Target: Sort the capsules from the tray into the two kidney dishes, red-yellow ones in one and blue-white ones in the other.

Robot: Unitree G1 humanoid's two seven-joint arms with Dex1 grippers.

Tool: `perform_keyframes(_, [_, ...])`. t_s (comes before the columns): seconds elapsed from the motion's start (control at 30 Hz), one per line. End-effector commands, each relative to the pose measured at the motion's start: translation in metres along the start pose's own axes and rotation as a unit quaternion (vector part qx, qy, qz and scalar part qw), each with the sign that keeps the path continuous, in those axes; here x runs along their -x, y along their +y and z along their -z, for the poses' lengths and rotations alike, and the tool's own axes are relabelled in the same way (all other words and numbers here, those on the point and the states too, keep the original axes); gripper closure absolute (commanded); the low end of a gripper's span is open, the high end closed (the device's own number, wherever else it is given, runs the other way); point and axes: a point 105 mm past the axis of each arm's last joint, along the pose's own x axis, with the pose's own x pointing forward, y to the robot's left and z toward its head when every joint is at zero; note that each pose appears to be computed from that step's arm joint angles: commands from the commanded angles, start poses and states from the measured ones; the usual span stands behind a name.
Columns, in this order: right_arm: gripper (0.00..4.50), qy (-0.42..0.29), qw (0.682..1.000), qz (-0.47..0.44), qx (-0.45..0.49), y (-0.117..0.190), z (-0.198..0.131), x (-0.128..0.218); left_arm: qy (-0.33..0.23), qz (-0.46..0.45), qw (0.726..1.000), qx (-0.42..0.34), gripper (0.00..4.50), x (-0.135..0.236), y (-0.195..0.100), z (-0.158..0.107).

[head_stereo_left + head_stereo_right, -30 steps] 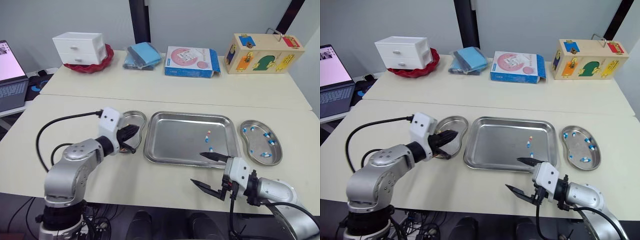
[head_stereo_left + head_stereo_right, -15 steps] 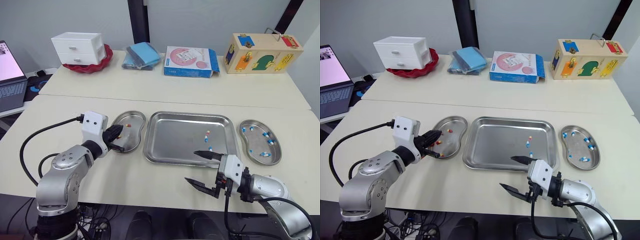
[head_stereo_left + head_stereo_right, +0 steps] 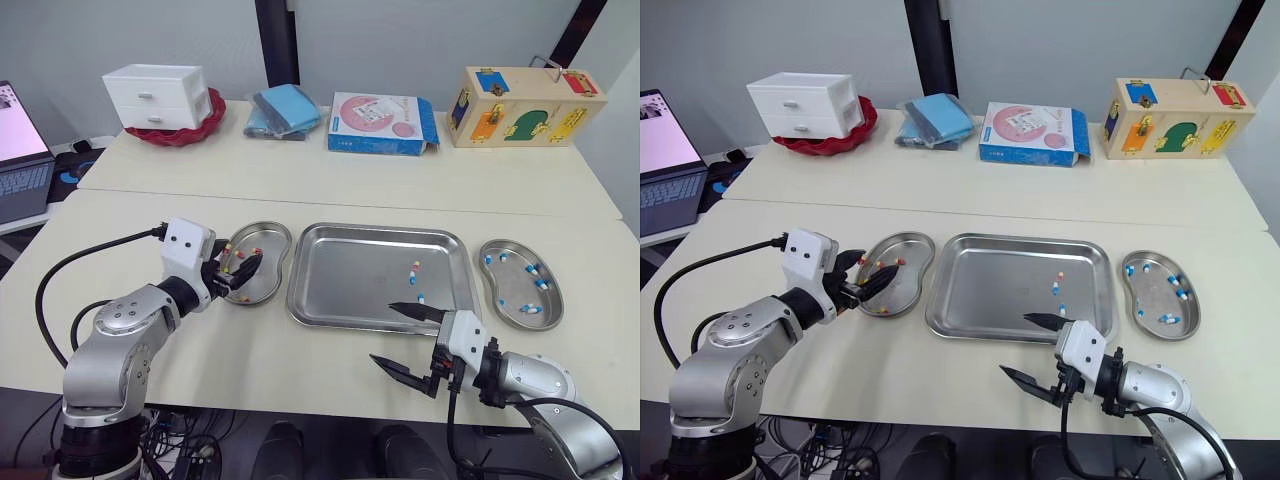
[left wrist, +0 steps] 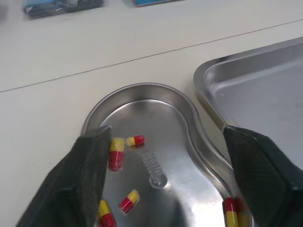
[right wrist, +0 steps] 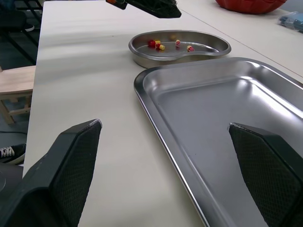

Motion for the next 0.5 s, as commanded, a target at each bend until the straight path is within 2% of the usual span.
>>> perform_keyframes(0.03, [0.00,-0.012,1.000,0.000,0.014,0.0002,-0.0080,0.0012,-0.024,0.015,0.999,-0.015,0.08,0.0032,0.0010,-0.0126])
perform_keyframes(0.23, [0.00,-0.010,1.000,0.001,0.014,0.0003,-0.0076,0.0016,-0.025,0.037,0.999,-0.013,0.08,0.0056,0.0068,-0.0127])
perform_keyframes(0.5, [0.00,-0.007,1.000,0.003,0.015,-0.0002,-0.0065,0.0027,-0.060,0.083,0.995,0.021,0.08,0.0106,0.0064,-0.0218])
